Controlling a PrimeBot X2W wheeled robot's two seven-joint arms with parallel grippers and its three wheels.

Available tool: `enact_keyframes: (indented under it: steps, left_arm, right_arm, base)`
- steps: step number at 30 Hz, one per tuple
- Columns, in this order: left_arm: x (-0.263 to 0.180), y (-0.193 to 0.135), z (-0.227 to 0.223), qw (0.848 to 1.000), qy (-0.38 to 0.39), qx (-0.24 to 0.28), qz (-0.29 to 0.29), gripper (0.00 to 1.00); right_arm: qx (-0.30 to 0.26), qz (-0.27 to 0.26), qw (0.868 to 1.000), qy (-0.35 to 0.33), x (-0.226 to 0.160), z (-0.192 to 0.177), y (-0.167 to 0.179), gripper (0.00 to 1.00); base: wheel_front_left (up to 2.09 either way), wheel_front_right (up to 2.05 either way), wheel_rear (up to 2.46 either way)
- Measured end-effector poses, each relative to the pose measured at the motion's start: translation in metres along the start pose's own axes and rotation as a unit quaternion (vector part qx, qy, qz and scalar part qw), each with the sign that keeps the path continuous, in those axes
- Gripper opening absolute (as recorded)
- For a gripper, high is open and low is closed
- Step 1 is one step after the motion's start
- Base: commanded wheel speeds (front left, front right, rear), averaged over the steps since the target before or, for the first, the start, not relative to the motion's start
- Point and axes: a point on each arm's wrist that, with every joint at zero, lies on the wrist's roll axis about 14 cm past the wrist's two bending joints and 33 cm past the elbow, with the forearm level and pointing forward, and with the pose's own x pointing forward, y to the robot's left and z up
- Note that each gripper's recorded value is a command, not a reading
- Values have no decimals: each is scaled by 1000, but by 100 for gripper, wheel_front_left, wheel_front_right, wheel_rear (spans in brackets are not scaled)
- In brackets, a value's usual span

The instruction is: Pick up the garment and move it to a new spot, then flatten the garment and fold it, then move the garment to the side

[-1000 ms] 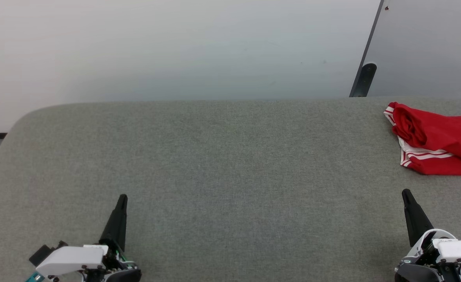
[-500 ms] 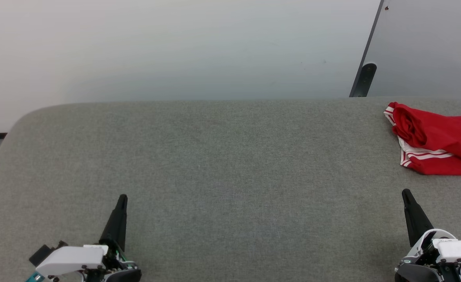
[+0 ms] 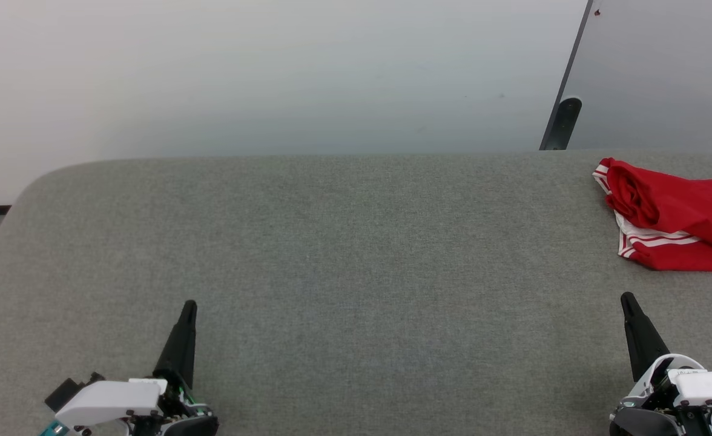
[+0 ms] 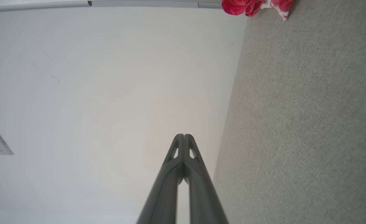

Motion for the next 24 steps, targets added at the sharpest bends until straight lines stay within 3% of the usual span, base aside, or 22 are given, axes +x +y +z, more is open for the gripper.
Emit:
enact_keyframes:
  steps: [24]
  left_arm:
    - [0, 0, 0, 1000, 0, 0, 0, 0]
  right_arm:
    - [0, 0, 1000, 0, 0, 0, 0, 0]
  base:
    - [0, 0, 0]
